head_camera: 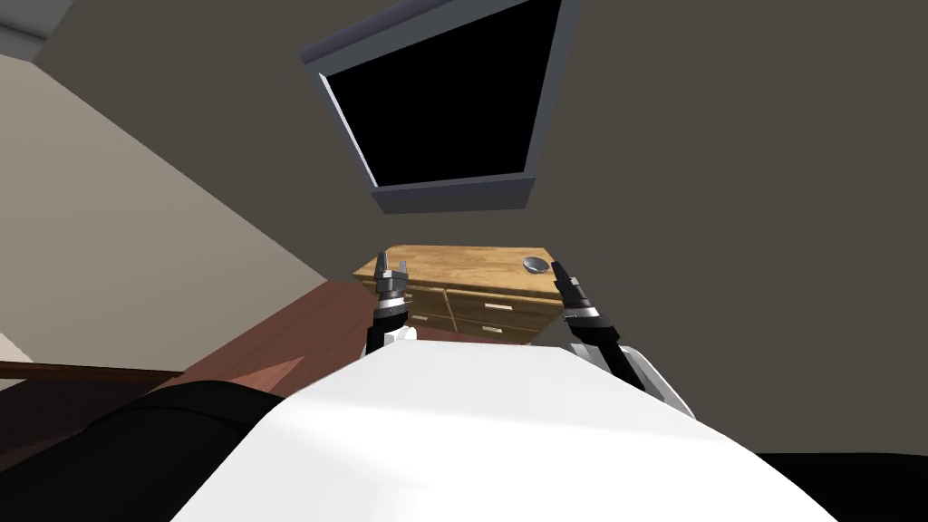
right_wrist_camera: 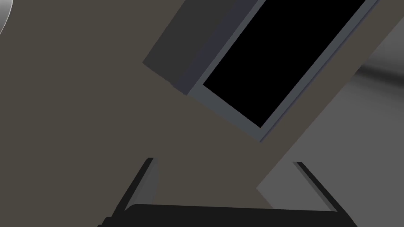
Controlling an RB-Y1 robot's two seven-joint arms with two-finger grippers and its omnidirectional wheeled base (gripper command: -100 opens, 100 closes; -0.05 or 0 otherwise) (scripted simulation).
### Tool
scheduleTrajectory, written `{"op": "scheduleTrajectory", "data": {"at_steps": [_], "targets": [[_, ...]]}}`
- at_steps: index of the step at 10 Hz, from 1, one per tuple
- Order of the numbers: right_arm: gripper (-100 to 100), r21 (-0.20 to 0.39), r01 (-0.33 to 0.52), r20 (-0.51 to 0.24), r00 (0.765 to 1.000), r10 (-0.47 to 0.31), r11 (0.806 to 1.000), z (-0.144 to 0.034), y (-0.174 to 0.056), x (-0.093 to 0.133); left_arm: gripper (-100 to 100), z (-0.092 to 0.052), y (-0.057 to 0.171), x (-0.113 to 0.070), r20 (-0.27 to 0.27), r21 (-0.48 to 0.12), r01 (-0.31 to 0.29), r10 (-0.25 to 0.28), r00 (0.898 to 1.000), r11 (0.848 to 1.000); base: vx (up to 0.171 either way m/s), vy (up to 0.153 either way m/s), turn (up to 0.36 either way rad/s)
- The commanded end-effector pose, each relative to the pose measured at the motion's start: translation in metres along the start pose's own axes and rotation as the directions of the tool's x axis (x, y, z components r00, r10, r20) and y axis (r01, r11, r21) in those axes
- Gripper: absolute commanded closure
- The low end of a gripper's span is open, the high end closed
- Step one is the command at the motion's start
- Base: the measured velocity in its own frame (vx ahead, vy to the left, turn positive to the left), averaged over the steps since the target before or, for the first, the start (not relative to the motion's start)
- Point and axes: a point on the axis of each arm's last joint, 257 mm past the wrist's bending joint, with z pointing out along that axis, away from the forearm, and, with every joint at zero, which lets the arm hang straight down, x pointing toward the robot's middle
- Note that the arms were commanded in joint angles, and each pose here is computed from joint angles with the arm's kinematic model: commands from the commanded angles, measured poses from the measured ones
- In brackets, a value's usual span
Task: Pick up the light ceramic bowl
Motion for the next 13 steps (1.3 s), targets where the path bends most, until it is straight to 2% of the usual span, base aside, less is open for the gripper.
{"op": "scheduleTrajectory", "data": {"at_steps": [1,2,3,4,5,6,7,8,9,10,11,12,13], "targets": [[-100,0.003,0.039,-0.029,0.999,-0.039,0.999,-0.002,-0.005,0.0,0,0.0,0.0,0.0,0.0,0.0,0.0,0.0,1.0,1.0,-0.015,0.056,0.085],[-100,0.018,0.101,-0.067,0.993,-0.099,0.995,-0.006,-0.019,0.001,0,0.0,0.0,0.0,0.0,0.0,0.0,0.0,1.0,1.0,-0.031,0.074,0.151],[-100,0.012,0.109,-0.077,0.991,-0.107,0.994,-0.005,-0.018,0.001,0,0.0,0.0,0.0,0.0,0.0,0.0,0.0,1.0,1.0,-0.027,0.065,0.088],[-100,0.025,0.17,-0.116,0.979,-0.166,0.985,-0.01,-0.033,0.001,0,0.0,0.0,0.0,0.0,0.0,0.0,0.0,1.0,1.0,-0.04,0.08,0.149],[-100,0.018,0.178,-0.127,0.976,-0.175,0.984,-0.01,-0.032,0.001,0,0.0,0.0,0.0,0.0,0.0,0.0,0.0,1.0,1.0,-0.026,0.067,0.092],[-100,0.027,0.24,-0.168,0.958,-0.232,0.97,-0.015,-0.047,0.0,0,0.0,0.0,0.0,0.0,0.0,0.0,0.0,1.0,1.0,-0.016,0.08,0.228],[-100,0.02,0.247,-0.177,0.954,-0.24,0.969,-0.014,-0.047,0.0,0,0.0,0.0,0.0,0.0,0.0,0.0,0.0,1.0,1.0,-0.012,0.058,0.064],[-100,0.025,0.308,-0.22,0.93,-0.295,0.951,-0.02,-0.062,-0.002,0,0.0,0.0,0.0,0.0,0.0,0.0,0.0,1.0,1.0,-0.016,0.074,0.15],[-100,0.018,0.315,-0.228,0.925,-0.303,0.949,-0.019,-0.062,-0.002,0,0.0,0.0,0.0,0.0,0.0,0.0,0.0,1.0,1.0,-0.013,0.058,0.077],[-100,0.022,0.371,-0.269,0.896,-0.352,0.928,-0.026,-0.077,-0.004,0,0.0,0.0,0.0,0.0,0.0,0.0,0.0,1.0,1.0,-0.035,0.071,0.168],[-100,0.011,0.38,-0.278,0.89,-0.362,0.925,-0.025,-0.077,-0.004,0,0.0,0.0,0.0,0.0,0.0,0.0,0.0,1.0,1.0,-0.027,0.056,0.074],[-100,0.012,0.434,-0.32,0.856,-0.407,0.901,-0.032,-0.092,-0.007,0,0.0,0.0,0.0,0.0,0.0,0.0,0.0,1.0,1.0,-0.012,0.066,0.185],[-100,0.001,0.442,-0.328,0.848,-0.417,0.897,-0.031,-0.092,-0.007,0,0.0,0.0,0.0,0.0,0.0,0.0,0.0,1.0,1.0,-0.005,0.054,0.077]]}}
